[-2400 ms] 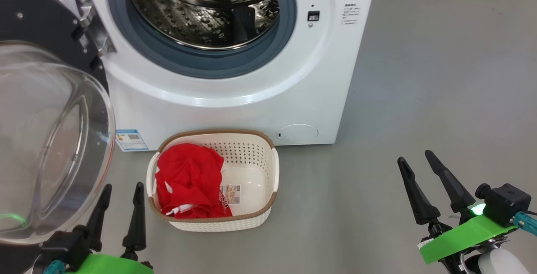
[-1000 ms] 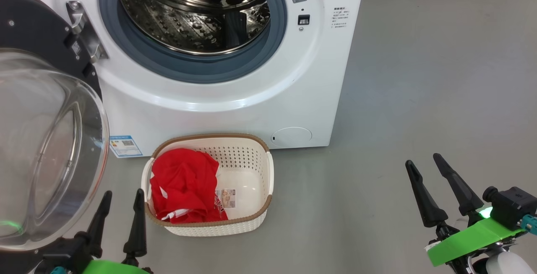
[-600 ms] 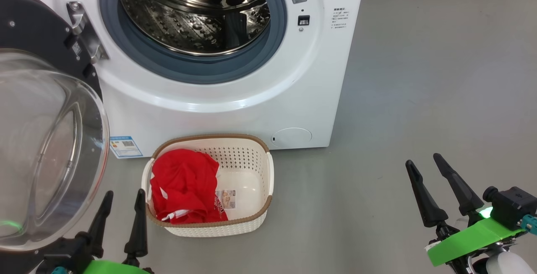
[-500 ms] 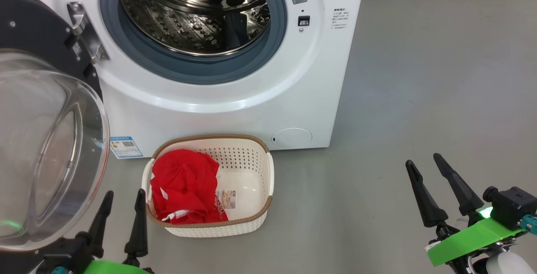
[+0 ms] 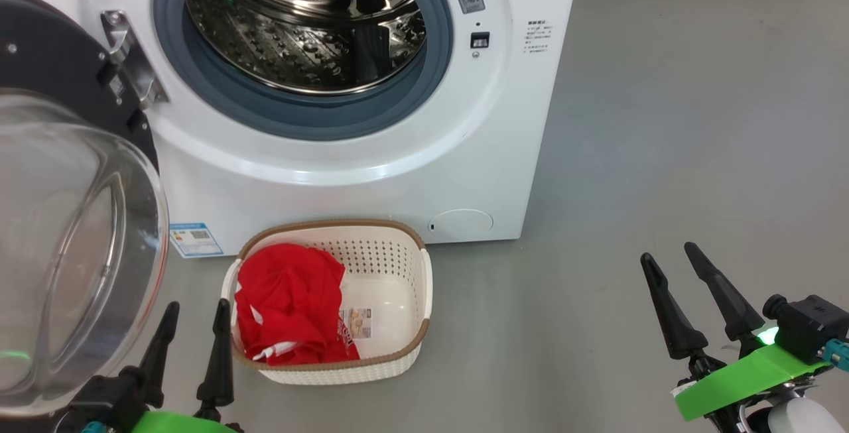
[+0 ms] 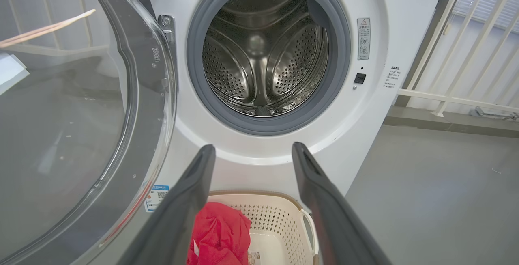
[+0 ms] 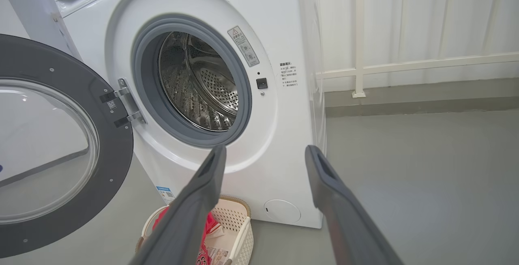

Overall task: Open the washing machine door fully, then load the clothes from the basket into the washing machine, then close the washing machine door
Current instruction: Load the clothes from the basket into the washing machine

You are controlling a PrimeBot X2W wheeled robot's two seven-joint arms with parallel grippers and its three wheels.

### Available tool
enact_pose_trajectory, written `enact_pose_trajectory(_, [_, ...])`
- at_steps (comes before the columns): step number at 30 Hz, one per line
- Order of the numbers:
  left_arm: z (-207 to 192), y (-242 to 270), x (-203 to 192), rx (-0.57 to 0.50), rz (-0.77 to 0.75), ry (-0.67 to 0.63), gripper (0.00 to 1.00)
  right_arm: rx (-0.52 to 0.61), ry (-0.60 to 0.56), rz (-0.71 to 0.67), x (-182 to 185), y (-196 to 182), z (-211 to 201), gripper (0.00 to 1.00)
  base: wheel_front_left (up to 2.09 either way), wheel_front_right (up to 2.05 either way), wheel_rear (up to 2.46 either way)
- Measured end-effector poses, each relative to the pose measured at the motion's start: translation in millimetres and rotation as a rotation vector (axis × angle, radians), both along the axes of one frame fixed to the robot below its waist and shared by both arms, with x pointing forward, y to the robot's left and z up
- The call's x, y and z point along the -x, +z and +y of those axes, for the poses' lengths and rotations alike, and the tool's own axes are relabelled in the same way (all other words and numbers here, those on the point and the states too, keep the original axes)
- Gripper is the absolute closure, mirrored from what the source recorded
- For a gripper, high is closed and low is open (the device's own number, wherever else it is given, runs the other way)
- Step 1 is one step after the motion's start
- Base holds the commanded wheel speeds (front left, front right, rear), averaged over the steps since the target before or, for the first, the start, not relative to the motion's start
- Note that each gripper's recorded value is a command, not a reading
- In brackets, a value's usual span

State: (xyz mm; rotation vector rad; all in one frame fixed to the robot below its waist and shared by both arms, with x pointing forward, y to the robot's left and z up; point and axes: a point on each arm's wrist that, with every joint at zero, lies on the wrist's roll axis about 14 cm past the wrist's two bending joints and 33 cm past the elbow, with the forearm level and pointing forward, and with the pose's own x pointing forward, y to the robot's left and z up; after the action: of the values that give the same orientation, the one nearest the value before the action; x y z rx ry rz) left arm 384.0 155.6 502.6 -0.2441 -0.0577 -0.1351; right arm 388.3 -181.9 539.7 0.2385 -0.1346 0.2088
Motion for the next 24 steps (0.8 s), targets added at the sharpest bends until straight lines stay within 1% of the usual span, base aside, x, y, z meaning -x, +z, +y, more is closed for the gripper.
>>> enact_pose_trajectory(12, [1.2,-0.7,-0.4,0.000,0.002,0.004,0.00,-0.001,0.001,0.002,-0.5,-0.7,0.5,0.00,1.03,-1.03,0.00])
enact_pose_trajectory(24, [3.3,-0.8,-0.6,0.002,0.002,0.011,0.00,-0.002,0.002,0.002,-0.8,-0.9,0.9,0.00,0.85,-0.85,0.00])
